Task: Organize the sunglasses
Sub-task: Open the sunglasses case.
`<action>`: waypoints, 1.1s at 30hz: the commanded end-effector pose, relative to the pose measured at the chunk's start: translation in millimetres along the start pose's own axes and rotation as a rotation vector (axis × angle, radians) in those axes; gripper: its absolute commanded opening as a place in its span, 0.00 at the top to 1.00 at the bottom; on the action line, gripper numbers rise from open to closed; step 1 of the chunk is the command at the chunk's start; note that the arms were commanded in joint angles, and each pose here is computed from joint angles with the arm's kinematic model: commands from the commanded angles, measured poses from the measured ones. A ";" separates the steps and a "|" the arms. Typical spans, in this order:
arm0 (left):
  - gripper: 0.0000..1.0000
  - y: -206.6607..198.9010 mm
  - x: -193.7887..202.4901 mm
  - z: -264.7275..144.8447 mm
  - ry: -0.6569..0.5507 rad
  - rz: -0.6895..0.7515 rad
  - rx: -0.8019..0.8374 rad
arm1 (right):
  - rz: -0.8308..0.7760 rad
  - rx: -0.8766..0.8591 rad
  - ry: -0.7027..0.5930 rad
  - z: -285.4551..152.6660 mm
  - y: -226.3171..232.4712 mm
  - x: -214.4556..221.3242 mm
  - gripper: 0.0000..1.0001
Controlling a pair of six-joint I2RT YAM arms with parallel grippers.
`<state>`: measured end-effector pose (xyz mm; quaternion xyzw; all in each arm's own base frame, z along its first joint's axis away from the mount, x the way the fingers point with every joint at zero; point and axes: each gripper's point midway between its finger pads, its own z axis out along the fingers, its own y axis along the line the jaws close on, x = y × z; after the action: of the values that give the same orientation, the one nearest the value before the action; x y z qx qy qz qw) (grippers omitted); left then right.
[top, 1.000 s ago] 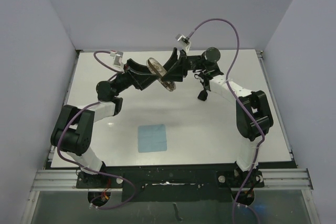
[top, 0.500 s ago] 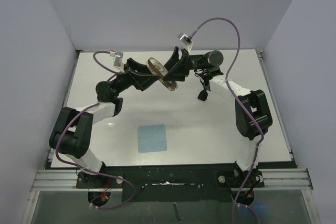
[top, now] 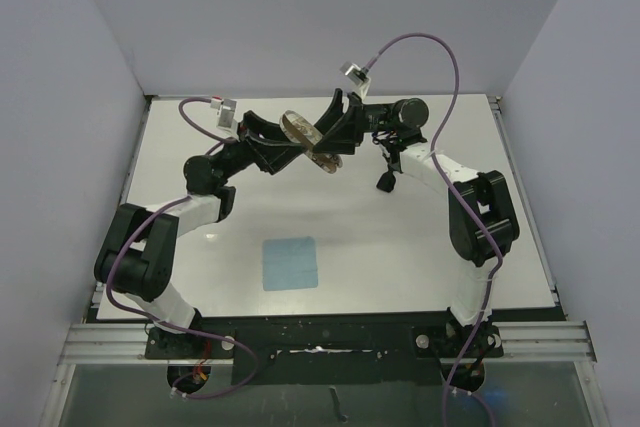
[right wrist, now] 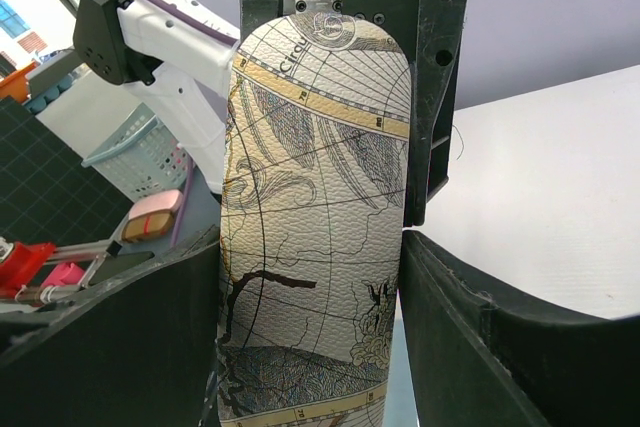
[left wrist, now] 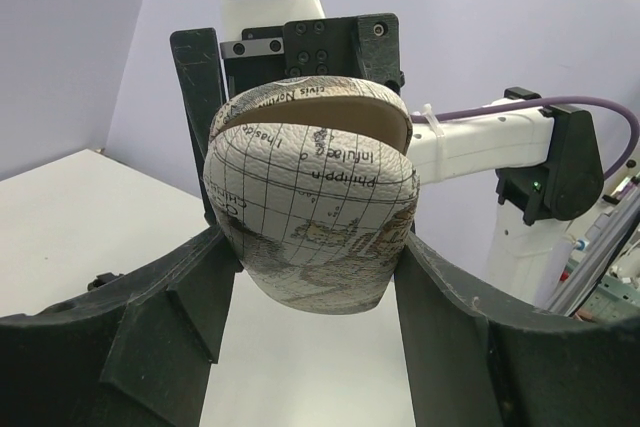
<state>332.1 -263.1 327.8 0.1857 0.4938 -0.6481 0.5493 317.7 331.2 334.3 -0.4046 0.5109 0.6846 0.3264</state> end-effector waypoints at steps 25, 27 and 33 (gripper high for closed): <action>0.96 72.0 51.1 -36.1 0.090 -0.119 -0.233 | -0.349 -0.140 -0.052 6.6 118.7 -62.4 1.00; 0.96 72.7 51.9 -36.7 0.091 -0.120 -0.236 | -0.355 -0.141 -0.051 6.6 120.9 -63.7 1.00; 0.96 74.2 55.4 -39.5 0.096 -0.120 -0.247 | -0.372 -0.138 -0.050 5.6 126.2 -67.6 1.00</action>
<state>326.3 -267.7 324.8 0.1928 0.4927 -0.6516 0.5436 310.9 323.2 339.0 -0.4035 0.5129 0.6915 0.3097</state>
